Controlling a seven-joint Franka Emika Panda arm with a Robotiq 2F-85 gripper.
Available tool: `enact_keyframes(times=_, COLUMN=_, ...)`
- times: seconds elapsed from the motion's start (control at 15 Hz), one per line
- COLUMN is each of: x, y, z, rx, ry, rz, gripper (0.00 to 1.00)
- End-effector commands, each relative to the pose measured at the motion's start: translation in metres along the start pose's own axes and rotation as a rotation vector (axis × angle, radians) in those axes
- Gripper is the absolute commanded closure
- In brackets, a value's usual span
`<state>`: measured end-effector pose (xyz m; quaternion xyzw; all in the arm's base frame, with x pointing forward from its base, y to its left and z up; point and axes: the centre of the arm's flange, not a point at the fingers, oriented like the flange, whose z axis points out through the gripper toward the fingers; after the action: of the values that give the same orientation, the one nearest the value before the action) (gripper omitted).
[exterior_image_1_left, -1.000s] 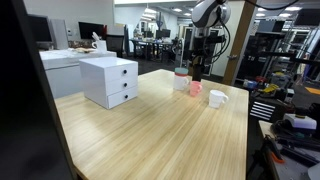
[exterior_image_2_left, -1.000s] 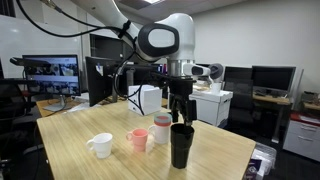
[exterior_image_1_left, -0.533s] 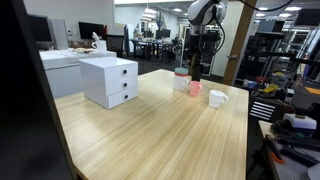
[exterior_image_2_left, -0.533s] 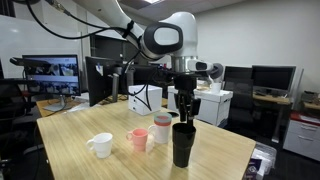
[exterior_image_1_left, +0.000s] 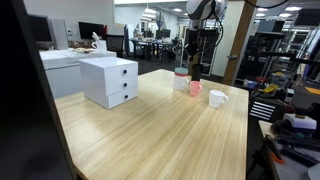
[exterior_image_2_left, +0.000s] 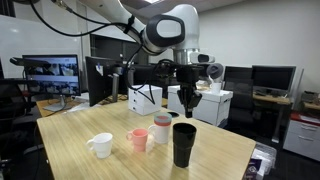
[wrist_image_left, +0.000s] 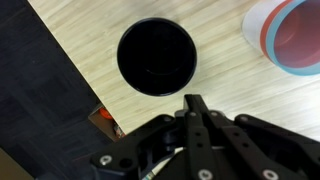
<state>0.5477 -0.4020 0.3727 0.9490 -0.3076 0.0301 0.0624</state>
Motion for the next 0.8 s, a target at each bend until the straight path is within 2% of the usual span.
enact_keyframes(times=0.0, x=-0.004, y=0.001, z=-0.007, rx=0.002, ry=-0.012, rz=0.015, gripper=0.95)
enact_keyframes(times=0.07, x=-0.005, y=0.000, z=-0.007, rx=0.000, ry=-0.016, rz=0.013, gripper=0.72)
enact_keyframes(times=0.27, x=-0.006, y=0.001, z=-0.007, rx=0.000, ry=-0.019, rz=0.017, gripper=0.62)
enact_keyframes(times=0.73, x=-0.016, y=0.010, z=0.002, rx=0.022, ry=-0.027, rz=0.064, gripper=0.17)
